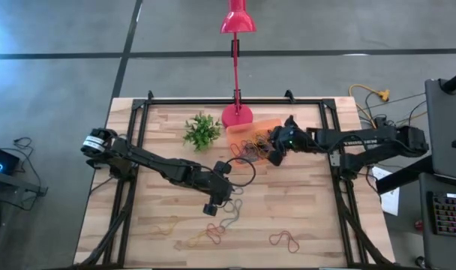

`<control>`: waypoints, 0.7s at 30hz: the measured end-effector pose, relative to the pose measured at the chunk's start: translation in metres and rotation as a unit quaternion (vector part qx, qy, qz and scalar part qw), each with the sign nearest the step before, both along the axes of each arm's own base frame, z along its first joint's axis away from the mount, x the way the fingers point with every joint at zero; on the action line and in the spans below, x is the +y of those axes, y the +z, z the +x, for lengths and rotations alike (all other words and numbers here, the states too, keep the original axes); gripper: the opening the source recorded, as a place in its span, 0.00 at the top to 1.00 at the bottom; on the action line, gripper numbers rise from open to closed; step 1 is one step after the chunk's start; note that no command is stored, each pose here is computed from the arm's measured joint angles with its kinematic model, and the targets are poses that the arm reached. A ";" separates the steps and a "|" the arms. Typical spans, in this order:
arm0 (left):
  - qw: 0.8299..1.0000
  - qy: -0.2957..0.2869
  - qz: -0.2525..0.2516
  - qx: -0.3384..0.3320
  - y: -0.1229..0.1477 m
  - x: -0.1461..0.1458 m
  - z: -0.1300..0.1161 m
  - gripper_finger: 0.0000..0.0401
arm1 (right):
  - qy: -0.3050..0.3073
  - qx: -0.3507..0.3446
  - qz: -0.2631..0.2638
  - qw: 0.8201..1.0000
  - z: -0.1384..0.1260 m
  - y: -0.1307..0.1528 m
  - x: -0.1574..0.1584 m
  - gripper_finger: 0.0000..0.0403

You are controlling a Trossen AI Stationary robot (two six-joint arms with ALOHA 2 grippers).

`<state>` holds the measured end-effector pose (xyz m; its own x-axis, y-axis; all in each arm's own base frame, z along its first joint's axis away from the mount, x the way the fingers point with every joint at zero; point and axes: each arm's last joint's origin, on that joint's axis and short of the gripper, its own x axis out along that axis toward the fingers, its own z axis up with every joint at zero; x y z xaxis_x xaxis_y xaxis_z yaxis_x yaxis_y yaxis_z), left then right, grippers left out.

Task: Pick and place rubber bands into bin
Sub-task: Put the right red rubberband into the orange container

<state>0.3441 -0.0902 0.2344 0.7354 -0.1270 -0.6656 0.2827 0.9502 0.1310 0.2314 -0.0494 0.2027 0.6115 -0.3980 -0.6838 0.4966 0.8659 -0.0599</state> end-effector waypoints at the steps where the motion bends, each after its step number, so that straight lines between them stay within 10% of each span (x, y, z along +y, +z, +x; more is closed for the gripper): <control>1: 1.000 0.001 -0.001 0.002 -0.001 0.000 0.000 0.66 | 0.004 0.001 0.009 1.000 0.001 -0.002 -0.001 0.98; 9: 1.000 0.002 -0.001 0.006 -0.009 0.001 -0.003 0.66 | 0.065 0.028 0.035 0.997 0.014 -0.017 -0.003 0.95; 21: 0.998 0.034 -0.040 0.037 -0.018 0.001 -0.008 0.66 | 0.115 0.015 0.057 0.992 0.021 -0.013 0.000 0.65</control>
<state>0.3360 -0.0892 0.2162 0.6937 -0.1334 -0.7078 0.2233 0.9741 0.0352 0.2526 -0.0497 0.1896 0.6556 -0.1702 -0.7357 0.2849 0.9580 0.0323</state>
